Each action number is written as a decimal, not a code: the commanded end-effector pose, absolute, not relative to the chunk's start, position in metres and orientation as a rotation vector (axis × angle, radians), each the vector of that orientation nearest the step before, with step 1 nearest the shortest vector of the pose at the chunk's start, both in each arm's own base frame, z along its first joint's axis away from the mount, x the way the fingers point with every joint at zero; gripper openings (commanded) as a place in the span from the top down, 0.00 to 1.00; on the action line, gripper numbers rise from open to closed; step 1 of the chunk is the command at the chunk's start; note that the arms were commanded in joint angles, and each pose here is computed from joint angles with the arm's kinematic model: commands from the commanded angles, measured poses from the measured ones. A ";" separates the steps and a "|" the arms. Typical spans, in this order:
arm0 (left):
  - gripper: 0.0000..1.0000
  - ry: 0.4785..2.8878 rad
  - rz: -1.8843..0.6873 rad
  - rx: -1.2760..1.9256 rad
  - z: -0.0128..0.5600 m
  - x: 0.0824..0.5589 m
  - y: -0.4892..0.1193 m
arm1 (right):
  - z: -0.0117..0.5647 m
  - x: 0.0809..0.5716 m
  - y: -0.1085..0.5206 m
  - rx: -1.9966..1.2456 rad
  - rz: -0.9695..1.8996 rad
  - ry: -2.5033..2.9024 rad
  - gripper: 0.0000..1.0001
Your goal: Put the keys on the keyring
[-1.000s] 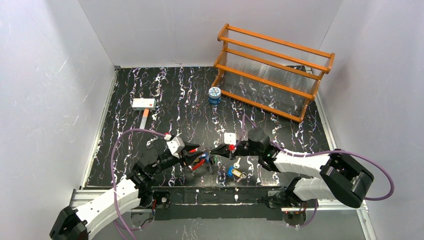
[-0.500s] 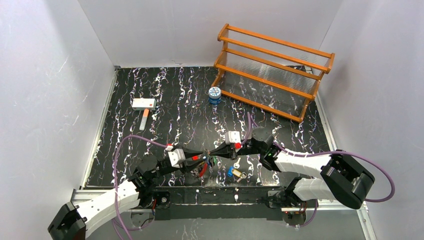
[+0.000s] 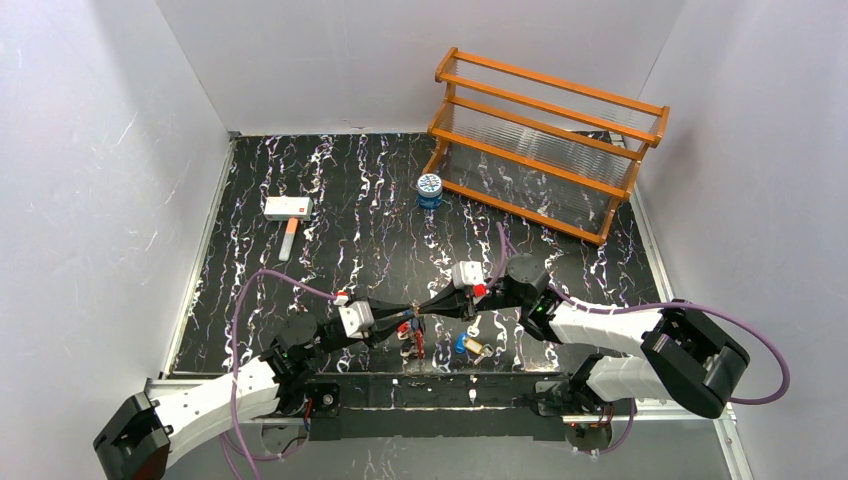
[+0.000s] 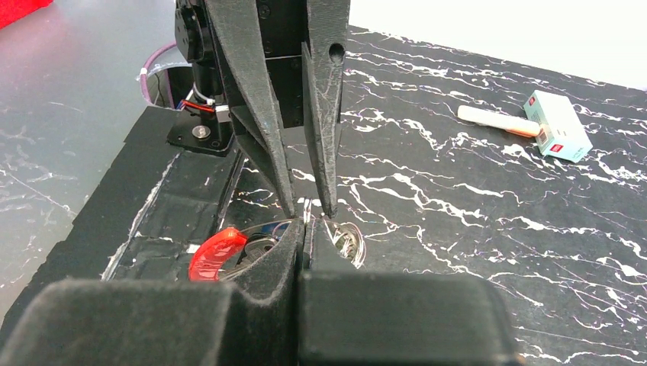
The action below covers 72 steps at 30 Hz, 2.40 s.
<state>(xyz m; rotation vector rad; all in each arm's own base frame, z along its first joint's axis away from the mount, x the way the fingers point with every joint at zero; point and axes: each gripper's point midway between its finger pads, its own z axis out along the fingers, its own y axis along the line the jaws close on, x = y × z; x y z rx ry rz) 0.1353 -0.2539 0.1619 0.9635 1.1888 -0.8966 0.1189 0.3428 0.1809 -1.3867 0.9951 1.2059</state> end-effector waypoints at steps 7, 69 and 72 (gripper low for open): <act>0.85 1.121 -0.900 0.937 0.186 0.137 -0.258 | 0.212 0.121 0.345 -1.351 1.185 0.877 0.99; 0.71 1.397 -0.776 0.953 0.154 0.153 -0.245 | 0.193 0.116 0.338 -1.506 1.137 0.864 0.99; 0.69 1.370 -0.789 0.948 0.156 0.150 -0.246 | 0.193 0.116 0.338 -1.497 1.149 0.870 0.99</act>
